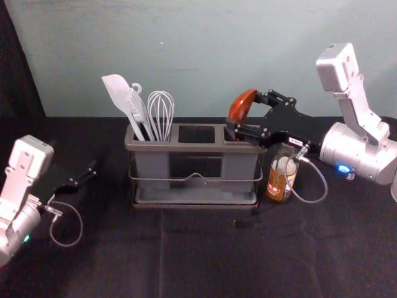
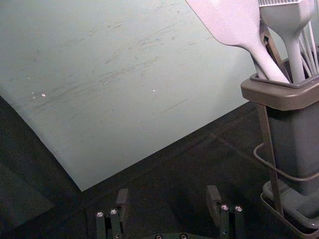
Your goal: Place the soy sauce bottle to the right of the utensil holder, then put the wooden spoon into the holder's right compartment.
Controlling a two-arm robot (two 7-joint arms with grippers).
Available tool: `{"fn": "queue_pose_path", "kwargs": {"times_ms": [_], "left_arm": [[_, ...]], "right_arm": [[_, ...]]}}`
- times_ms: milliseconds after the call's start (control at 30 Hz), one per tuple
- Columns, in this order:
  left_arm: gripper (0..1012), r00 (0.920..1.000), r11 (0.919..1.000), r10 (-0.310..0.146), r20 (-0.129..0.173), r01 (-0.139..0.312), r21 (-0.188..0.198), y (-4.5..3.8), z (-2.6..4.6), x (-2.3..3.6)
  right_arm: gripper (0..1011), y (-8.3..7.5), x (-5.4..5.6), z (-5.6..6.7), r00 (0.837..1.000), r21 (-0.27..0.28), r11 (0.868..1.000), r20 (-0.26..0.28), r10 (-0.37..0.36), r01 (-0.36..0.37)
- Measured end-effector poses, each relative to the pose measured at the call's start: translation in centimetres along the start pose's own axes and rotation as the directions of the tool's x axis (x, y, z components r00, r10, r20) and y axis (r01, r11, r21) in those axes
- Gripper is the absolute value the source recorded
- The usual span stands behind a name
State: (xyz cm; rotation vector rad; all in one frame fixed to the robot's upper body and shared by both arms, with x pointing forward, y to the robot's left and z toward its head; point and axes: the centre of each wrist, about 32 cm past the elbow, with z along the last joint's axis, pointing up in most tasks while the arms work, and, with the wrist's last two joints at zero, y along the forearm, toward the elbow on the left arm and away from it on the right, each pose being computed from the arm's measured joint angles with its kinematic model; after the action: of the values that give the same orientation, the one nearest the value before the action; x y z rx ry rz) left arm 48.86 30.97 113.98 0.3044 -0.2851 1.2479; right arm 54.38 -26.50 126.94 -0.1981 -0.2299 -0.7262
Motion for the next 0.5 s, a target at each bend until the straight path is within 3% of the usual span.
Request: {"fn": "queue_pose_path", "kwargs": {"times_ms": [300, 500], "left_arm": [[1011, 1.0, 1.0, 0.0, 0.0, 0.0, 0.0, 0.0, 0.0, 0.0], [1011, 1.0, 1.0, 0.0, 0.0, 0.0, 0.0, 0.0, 0.0, 0.0]], "right_arm": [[842, -0.01, 0.01, 0.01, 1.0, 0.0, 1.0, 0.0, 0.0, 0.0], [966, -0.01, 0.01, 0.03, 1.0, 0.001, 1.0, 0.001, 0.0, 0.0]]}}
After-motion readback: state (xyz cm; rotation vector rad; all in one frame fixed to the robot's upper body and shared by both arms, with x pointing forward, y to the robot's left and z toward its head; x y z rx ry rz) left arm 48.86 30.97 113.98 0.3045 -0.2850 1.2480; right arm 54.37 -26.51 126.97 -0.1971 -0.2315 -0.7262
